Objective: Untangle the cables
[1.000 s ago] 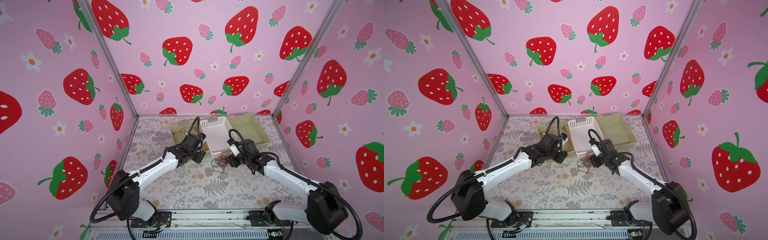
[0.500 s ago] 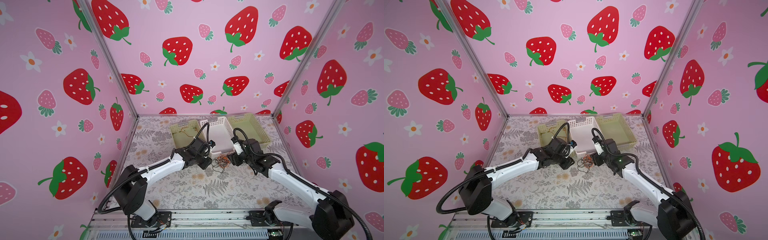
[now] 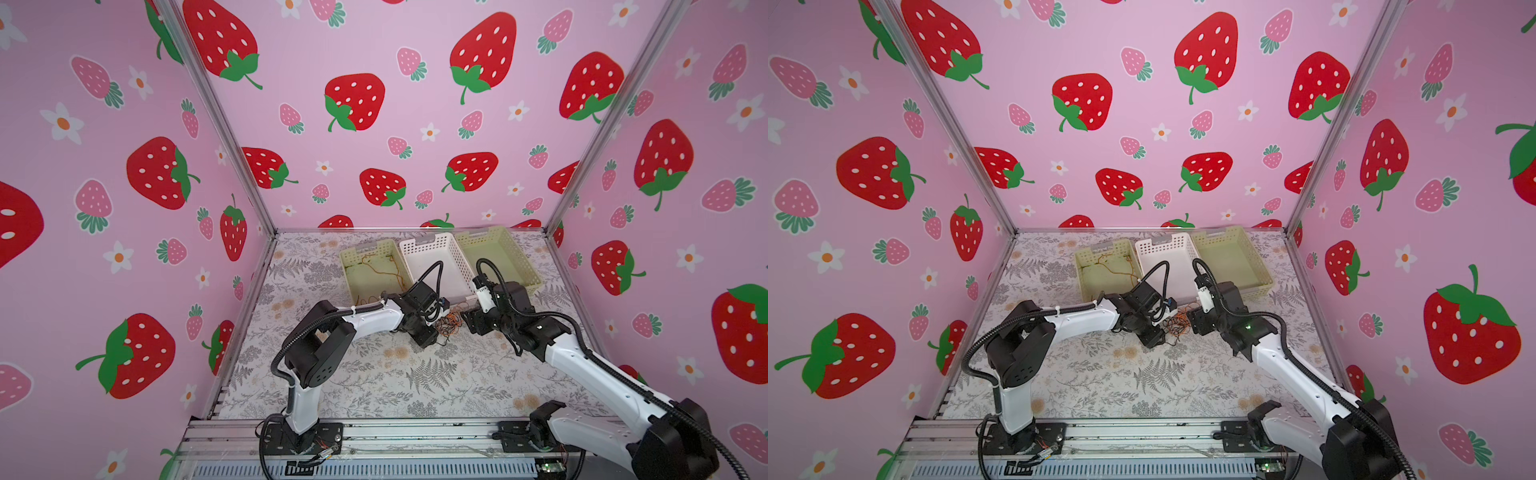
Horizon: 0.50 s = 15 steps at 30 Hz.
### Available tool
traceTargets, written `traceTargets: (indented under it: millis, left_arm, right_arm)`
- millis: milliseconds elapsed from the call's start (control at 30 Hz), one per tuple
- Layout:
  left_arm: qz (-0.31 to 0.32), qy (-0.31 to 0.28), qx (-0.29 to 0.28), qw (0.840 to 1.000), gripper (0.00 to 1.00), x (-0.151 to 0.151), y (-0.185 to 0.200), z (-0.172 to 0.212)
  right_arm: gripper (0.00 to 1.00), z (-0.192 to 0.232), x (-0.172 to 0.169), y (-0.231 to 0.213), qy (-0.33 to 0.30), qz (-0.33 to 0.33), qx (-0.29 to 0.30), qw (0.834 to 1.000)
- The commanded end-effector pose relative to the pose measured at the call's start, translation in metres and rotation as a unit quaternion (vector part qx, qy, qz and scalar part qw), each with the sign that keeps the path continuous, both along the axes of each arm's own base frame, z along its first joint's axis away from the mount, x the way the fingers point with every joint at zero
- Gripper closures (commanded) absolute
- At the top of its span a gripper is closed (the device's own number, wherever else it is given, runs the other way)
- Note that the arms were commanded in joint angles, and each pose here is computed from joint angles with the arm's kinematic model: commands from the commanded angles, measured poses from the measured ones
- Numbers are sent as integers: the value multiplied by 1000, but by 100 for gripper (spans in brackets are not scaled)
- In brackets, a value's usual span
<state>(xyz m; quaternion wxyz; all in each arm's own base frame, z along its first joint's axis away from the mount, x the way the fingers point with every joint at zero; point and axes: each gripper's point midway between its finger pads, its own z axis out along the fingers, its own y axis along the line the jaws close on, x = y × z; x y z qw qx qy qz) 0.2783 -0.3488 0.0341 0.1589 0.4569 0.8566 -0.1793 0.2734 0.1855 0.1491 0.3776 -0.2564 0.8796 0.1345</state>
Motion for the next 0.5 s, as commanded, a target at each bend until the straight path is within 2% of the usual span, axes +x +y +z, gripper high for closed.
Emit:
traceTargets:
  millis: [0,100,133,200,333,467]
  left_arm:
    - [-24,0,1,1000,49,5,-6,6]
    - [-23,9,5,1000,60,10,-7,3]
    - [-25,9,3,1000,65,10,-7,3]
    - [-26,9,1,1000,83,9,-7,4]
    - [-10,-5,-18,1000,99,6,-2,16]
    - [5,-16,-39,999,100,-3,6,35]
  right_arm:
    - [28,-17,-7,-3,34,-7,-1,999]
    - [30,-27,-7,1,47,-2,-1,999]
    - [30,-29,-7,2,50,0,-1,999]
    - [31,-34,-8,5,54,9,-1,998]
    - [33,-41,-10,11,53,36,-2,998]
    - [29,-44,-10,15,39,51,9,998]
